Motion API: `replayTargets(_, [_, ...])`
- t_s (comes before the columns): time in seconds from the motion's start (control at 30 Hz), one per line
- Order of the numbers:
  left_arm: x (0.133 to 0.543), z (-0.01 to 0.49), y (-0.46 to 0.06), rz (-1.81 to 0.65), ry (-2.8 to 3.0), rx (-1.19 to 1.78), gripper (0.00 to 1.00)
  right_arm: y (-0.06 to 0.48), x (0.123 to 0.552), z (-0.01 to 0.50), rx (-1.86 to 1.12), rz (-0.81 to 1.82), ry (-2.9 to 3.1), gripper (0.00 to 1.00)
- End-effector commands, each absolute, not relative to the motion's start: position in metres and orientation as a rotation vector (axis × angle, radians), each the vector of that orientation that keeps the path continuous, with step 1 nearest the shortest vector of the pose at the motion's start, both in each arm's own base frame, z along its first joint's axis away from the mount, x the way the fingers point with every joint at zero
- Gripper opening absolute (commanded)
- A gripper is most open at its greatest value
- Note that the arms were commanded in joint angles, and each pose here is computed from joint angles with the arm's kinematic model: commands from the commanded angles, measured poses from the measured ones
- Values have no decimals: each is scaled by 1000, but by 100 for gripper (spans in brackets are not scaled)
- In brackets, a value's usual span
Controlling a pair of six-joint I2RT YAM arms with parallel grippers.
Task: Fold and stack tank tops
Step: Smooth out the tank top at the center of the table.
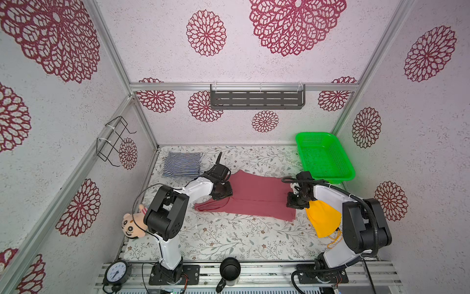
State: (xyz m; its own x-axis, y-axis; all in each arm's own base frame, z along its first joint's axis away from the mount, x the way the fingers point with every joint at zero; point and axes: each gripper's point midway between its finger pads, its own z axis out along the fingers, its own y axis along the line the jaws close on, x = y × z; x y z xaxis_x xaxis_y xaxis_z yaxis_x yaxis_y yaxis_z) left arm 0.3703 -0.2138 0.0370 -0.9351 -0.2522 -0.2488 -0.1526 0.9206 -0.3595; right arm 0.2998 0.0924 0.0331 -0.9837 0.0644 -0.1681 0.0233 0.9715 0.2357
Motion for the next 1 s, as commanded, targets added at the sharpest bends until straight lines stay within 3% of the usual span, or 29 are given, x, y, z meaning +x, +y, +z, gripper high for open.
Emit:
replayTargets(0.0, [371,26,-212,-475,2794,-314,46,94,301,37,46,347,2937,0])
replayTargets(0.33, [366,18,-206,-446,2807,-326,45,80,312,67,7,218,2915,0])
replayTargets(0.73, [367,16,-203,-435,2803,-336,44,78,353,56,-48,176,2940,0])
replayTargets(0.97, [368,16,-204,-442,2800,-339,44,65,360,70,-58,94,2922,37])
